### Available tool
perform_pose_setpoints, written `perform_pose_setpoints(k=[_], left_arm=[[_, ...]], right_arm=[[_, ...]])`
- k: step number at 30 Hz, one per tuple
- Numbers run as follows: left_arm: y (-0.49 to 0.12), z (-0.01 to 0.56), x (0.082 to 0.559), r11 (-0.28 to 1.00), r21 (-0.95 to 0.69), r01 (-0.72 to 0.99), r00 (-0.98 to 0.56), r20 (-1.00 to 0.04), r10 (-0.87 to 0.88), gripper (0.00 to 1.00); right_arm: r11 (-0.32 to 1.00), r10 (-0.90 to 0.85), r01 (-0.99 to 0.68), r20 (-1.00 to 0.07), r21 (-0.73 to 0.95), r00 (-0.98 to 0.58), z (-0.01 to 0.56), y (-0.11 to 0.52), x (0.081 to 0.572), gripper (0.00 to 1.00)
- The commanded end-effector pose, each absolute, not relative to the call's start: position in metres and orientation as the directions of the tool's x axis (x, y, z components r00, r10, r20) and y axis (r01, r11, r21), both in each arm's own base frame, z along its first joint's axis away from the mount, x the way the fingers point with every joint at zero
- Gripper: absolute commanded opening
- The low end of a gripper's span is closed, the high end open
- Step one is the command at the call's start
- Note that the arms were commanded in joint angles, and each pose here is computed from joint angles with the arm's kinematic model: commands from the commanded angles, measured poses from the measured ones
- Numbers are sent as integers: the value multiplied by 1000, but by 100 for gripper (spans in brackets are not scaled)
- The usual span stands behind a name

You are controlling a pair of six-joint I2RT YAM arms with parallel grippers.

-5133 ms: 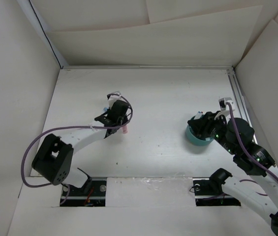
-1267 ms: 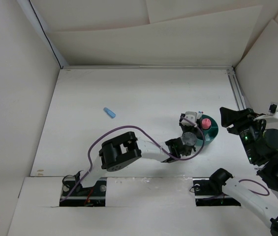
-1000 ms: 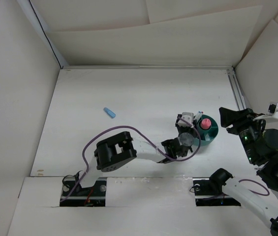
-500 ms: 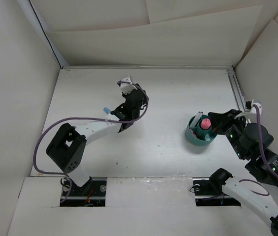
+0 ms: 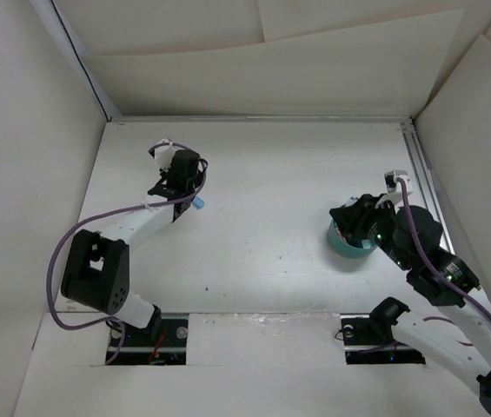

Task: Sort the stationery into containers
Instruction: Pick up the pen from the center of the board.

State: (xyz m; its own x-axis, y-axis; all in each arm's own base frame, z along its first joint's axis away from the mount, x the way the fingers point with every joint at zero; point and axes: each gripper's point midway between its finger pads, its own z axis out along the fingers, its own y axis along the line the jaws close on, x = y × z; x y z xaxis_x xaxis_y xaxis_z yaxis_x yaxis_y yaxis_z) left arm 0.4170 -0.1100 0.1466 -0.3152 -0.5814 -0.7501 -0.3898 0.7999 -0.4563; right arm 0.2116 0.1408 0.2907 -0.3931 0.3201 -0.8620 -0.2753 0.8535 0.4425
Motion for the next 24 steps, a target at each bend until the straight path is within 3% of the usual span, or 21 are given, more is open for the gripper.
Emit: perform_pose_setpoints(k=[1, 10, 24], left_arm=[[-106, 149, 422, 810, -421, -408, -352, -746, -565, 30], [-97, 102, 435, 790, -417, -450, -440, -667, -602, 30], [-79, 75, 445, 779, -353, -519, -463, -649, -603, 27]], right_arm=[[784, 344, -396, -866, 478, -363, 315, 165, 211, 39], [771, 317, -433, -871, 467, -374, 312, 174, 213, 41], [760, 301, -458, -874, 462, -381, 303, 181, 212, 41]])
